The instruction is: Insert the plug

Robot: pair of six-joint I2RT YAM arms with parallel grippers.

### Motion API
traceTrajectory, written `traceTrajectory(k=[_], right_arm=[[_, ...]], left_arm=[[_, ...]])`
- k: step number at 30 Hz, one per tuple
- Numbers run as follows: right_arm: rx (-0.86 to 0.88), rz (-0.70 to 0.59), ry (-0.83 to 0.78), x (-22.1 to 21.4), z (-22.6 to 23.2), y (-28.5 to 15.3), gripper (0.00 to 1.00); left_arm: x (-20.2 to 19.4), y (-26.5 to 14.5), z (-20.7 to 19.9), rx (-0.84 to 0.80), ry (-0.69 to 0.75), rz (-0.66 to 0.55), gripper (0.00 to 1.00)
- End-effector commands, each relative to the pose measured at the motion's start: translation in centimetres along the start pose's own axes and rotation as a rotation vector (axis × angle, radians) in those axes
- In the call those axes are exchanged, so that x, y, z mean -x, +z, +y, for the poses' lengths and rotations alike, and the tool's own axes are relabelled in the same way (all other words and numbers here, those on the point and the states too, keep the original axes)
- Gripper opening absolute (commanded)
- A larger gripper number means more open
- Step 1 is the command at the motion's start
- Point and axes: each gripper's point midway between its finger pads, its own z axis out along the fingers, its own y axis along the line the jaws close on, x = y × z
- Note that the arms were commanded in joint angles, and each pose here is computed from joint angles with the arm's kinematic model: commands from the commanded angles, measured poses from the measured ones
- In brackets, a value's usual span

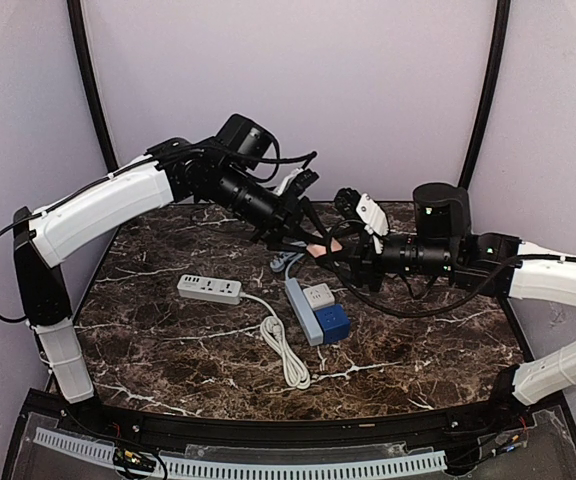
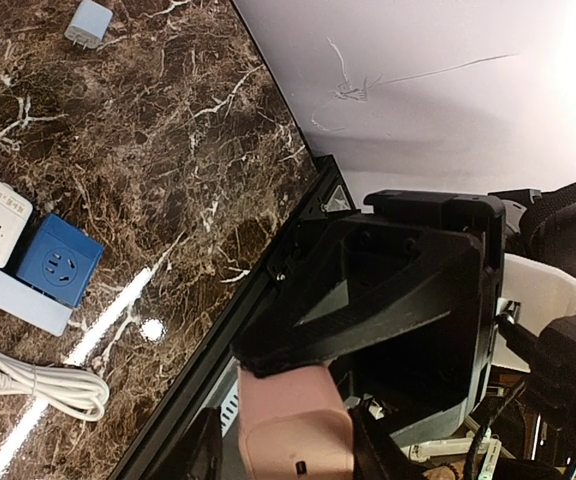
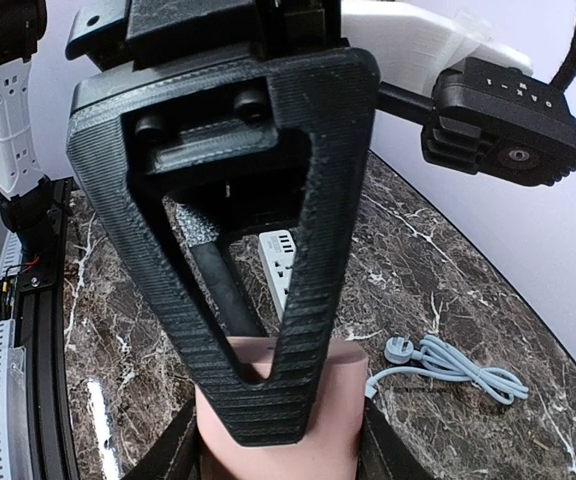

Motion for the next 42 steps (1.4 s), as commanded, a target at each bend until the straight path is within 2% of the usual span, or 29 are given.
traceTrajectory(k=[1, 5, 9, 10, 11, 13, 22, 25, 31, 36, 42], right_arm=[[-0.009, -0.018, -0.023, 0.9, 0.0, 0.3, 0.18], [-0.009, -0.013, -0.020, 0.8, 0.0, 0.4, 0.18], [-0.012, -0.006, -0.023, 0.5, 0.1, 0.5, 0.18], [-0.014, -0.006, -0.024, 0.6, 0.1, 0.5, 0.18], [-0.016, -0.006, -0.024, 0.6, 0.1, 0.5, 0.19], [-0.016, -0.004, -0.024, 0.5, 0.1, 0.5, 0.28], [-0.013, 0.023, -0.025, -0.2, 0.3, 0.1, 0.77], [-0.025, 0.022, -0.028, -0.4, 0.2, -0.5, 0.97], [-0.050, 0.028, -0.042, -1.2, 0.2, -2.3, 0.99], [-0.051, 0.031, -0.046, -2.5, 0.7, -4.0, 0.99], [-0.058, 0.065, -0.024, -4.1, 0.8, -4.8, 0.99]], left_arm=[[-0.3, 0.2, -0.9, -0.031, 0.016, 0.019, 0.42], [-0.2, 0.4, -0.8, -0.032, 0.018, 0.023, 0.32], [-0.3, 0.6, -0.7, -0.033, 0.016, 0.031, 0.16], [-0.4, 0.6, -0.7, -0.036, 0.016, 0.034, 0.08], [-0.4, 0.7, -0.6, -0.035, 0.014, 0.036, 0.04], [-0.4, 0.7, -0.7, -0.037, 0.017, 0.037, 0.01], [-0.4, 0.2, -0.9, -0.022, 0.050, 0.026, 0.01], [-0.6, -0.3, -0.7, 0.006, 0.070, 0.019, 0.01], [-0.9, -2.3, 1.0, 0.144, 0.142, -0.001, 0.01], [-1.0, -4.5, 2.9, 0.292, 0.270, -0.032, 0.01], [-0.9, -6.7, 4.3, 0.416, 0.511, -0.040, 0.01]])
